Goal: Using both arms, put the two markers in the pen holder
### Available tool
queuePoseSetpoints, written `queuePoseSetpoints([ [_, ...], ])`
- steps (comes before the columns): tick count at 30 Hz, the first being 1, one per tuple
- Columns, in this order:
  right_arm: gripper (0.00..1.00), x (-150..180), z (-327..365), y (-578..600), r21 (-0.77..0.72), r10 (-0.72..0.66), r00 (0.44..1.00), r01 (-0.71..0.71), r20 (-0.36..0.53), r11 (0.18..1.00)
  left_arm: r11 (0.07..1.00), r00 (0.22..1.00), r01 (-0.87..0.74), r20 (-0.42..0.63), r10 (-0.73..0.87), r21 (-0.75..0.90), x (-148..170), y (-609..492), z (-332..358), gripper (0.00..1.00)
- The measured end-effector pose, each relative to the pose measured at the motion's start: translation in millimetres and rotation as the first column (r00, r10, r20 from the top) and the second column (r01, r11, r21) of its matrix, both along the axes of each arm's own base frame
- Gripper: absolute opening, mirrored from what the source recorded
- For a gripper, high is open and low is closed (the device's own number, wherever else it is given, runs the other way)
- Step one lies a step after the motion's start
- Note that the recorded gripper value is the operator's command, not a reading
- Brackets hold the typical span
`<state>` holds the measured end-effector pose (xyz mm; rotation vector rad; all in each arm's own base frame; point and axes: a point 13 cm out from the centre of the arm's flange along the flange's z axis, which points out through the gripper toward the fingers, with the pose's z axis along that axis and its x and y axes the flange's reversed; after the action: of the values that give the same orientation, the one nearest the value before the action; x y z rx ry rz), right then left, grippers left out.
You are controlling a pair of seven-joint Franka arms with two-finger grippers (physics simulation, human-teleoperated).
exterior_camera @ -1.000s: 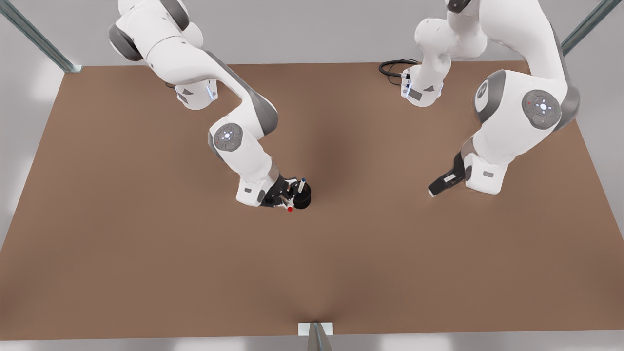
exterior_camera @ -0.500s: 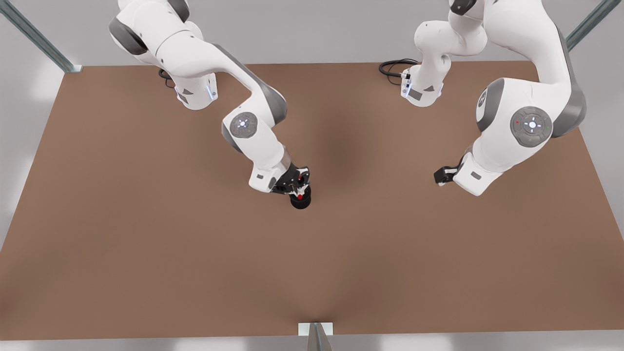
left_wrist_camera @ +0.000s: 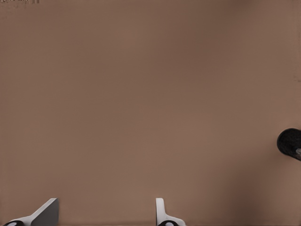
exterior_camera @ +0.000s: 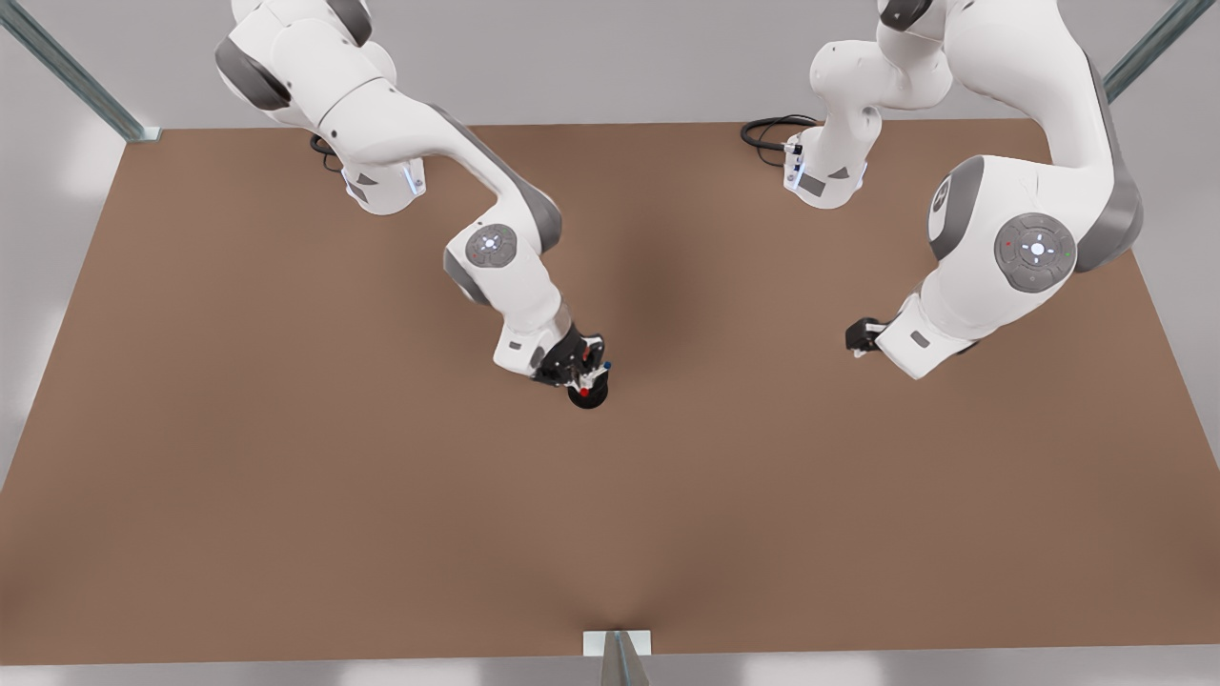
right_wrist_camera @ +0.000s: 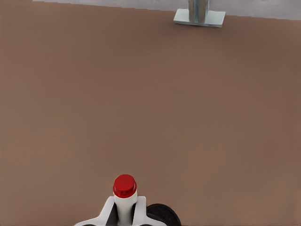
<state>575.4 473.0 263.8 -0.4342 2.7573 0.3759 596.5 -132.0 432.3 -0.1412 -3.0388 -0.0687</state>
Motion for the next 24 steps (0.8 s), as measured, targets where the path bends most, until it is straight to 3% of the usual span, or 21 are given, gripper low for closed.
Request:
queuePoseSetpoints([
  [5,0.28,9.7,-0.6,1.4,-0.004,0.02,0.994,-0.019,0.105,1.0,1.0,1.0,0.029,-0.002,-0.029,-0.003,-0.1,-0.1,-0.2,1.0],
  [9,0.28,-7.5,-21.8,-0.5,-0.007,0.024,0.994,-0.024,0.102,1.0,0.999,0.999,0.049,-0.003,-0.049,-0.005,-0.3,-0.9,-0.4,1.0],
  [10,0.93,-18.2,-29.7,1.1,-0.012,0.03,0.995,-0.03,0.092,0.999,0.999,0.999,0.052,-0.004,-0.053,-0.005,-0.2,-0.9,-0.7,1.0],
  [11,1.0,-28.5,-38.7,2.9,-0.018,0.038,0.996,-0.036,0.082,0.999,0.998,0.998,0.056,-0.005,-0.056,-0.005,-0.1,-0.9,-1.3,1.0],
  [15,1.0,-45.1,-35.6,11.4,-0.016,0.037,0.996,-0.036,0.083,0.999,0.998,0.998,0.069,-0.007,-0.069,-0.006,0.0,-0.9,-1.9,1.0],
  [20,1.0,101.9,139.3,-96.0,0.007,-0.244,0.951,0.247,0.19,0.969,0.996,0.996,0.085,-0.007,-0.085,-0.008,-0.6,-2.7,-1.4,1.0],
  [22,1.0,115.3,217.4,-190.9,-0.008,-0.39,0.906,0.396,0.168,0.918,0.996,0.996,0.091,-0.009,-0.091,-0.005,-1.1,-2.1,-1.3,1.0],
  [24,1.0,97.4,223.7,-305.8,-0.103,-0.524,0.847,0.531,0.092,0.841,0.995,0.995,0.096,-0.012,-0.096,-0.002,-1.7,-1.5,-1.8,1.0],
])
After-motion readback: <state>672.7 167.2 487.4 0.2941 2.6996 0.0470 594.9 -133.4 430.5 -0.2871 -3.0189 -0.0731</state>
